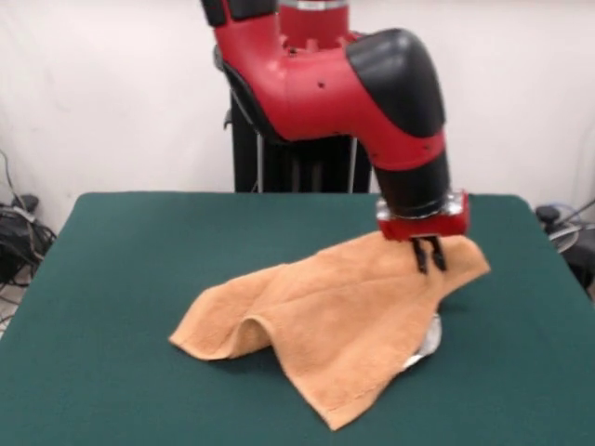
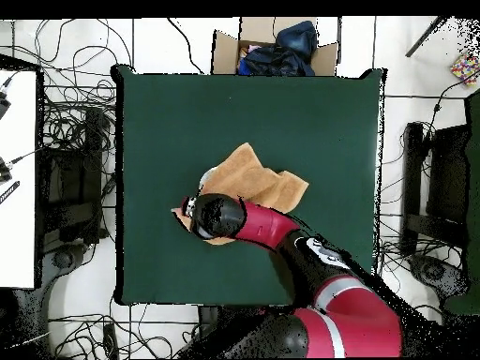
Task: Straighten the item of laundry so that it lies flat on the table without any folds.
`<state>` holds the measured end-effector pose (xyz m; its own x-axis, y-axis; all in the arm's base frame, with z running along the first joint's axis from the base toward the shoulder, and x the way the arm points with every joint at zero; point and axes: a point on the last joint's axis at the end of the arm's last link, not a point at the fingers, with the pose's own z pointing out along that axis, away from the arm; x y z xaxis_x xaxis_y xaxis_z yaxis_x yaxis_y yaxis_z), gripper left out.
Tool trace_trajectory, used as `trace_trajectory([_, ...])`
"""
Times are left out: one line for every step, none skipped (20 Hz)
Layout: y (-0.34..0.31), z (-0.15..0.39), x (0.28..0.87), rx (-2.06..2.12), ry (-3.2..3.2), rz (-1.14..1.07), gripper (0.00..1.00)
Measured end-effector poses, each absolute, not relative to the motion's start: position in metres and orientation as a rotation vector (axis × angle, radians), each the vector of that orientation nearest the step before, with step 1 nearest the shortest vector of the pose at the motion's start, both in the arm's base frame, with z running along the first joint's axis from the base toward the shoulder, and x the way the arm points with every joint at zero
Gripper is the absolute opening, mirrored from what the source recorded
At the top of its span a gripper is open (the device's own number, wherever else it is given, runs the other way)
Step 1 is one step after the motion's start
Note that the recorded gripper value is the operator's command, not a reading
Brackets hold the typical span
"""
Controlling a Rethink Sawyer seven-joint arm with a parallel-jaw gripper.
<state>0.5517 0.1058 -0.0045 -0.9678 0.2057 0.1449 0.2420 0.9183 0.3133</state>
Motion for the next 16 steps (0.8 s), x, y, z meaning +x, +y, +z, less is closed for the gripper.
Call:
trace_trajectory([0.115, -0.005, 0.551, -0.357, -2.961, -0.528, 0.0])
trace_trajectory([0.12, -0.005, 0.549, -0.363, -2.954, -0.537, 0.0])
trace_trajectory([0.125, -0.005, 0.547, -0.369, -2.946, -0.546, 0.0])
trace_trajectory([0.134, -0.004, 0.545, -0.378, -2.932, -0.559, 0.0])
trace_trajectory([0.14, -0.004, 0.544, -0.38, -2.925, -0.563, 0.0])
trace_trajectory([0.145, -0.003, 0.543, -0.382, -2.918, -0.567, 0.0])
trace_trajectory([0.15, -0.002, 0.542, -0.384, -2.912, -0.571, 0.0])
trace_trajectory([0.155, -0.001, 0.541, -0.387, -2.905, -0.575, 1.0])
trace_trajectory([0.161, 0.0, 0.539, -0.386, -2.901, -0.572, 1.0])
trace_trajectory([0.167, 0.002, 0.538, -0.386, -2.897, -0.569, 1.0])
trace_trajectory([0.174, 0.006, 0.536, -0.381, -2.898, -0.558, 1.0])
trace_trajectory([0.182, 0.013, 0.534, -0.37, -2.908, -0.533, 1.0])
trace_trajectory([0.188, 0.02, 0.532, -0.357, -2.92, -0.502, 1.0])
trace_trajectory([0.191, 0.024, 0.531, -0.349, -2.925, -0.485, 1.0])
trace_trajectory([0.195, 0.033, 0.528, -0.333, -2.935, -0.441, 1.0])
trace_trajectory([0.197, 0.041, 0.526, -0.324, -2.937, -0.412, 1.0])
